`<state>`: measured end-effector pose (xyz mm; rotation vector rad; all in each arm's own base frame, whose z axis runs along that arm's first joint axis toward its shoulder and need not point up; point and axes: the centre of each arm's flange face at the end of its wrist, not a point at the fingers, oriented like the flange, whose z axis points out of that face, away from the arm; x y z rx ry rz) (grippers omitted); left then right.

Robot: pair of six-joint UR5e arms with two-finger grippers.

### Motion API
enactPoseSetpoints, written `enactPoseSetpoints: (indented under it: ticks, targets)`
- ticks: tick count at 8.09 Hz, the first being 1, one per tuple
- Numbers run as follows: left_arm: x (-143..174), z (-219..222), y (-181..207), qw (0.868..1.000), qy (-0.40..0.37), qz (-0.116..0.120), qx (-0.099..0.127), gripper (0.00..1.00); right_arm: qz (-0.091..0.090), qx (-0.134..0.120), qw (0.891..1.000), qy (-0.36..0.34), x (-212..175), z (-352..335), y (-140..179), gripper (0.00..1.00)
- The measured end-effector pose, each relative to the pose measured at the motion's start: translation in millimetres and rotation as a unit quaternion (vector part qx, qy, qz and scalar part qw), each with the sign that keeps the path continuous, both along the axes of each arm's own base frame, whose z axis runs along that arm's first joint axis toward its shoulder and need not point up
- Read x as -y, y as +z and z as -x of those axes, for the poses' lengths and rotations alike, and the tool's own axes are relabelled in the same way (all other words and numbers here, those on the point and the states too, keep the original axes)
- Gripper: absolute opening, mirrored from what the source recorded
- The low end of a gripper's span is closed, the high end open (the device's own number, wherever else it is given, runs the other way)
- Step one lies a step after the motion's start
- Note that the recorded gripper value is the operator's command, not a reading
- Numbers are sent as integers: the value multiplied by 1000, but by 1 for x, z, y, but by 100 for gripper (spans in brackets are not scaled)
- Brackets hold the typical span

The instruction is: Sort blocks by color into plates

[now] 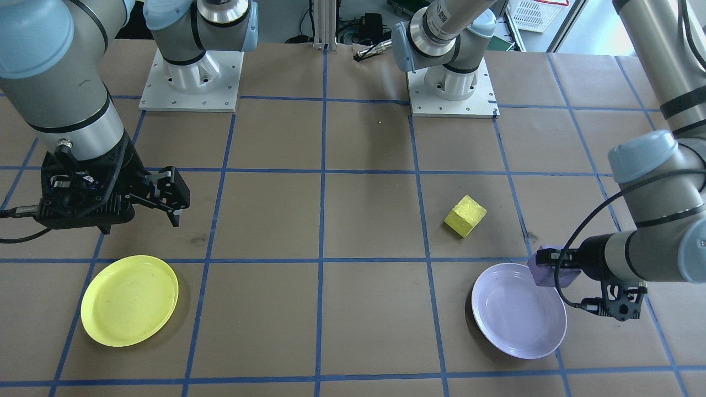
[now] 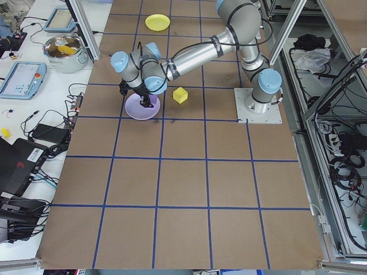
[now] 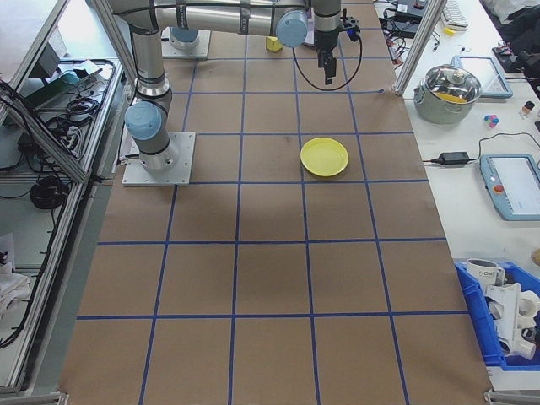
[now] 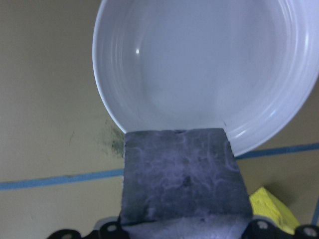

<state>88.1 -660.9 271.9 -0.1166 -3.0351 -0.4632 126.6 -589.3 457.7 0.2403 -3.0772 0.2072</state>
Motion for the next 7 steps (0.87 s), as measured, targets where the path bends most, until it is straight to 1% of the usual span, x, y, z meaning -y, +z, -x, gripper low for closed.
enactPoseSetpoints:
  ticks: [1,2,3,4,5,6,7]
  targets:
    - [17,1,-15,1000,-2,18,6,5,0,0,1000,1,0,0,-1,100]
    - [25,2,-26,1000,1,26,9,22,2,0,1000,2,0,0,-1,100]
    - [29,2,-33,1000,5,28,11,35,3,0,1000,3,0,0,-2,100]
    - [31,3,-37,999,18,28,15,59,3,0,1000,4,1,0,-2,100]
    - [31,4,-39,999,29,27,18,75,3,0,1000,4,1,0,-3,100]
    - [31,4,-41,999,36,25,20,85,3,0,1000,4,1,0,-3,100]
    - [31,4,-42,998,48,23,23,85,3,0,1000,4,1,0,-3,100]
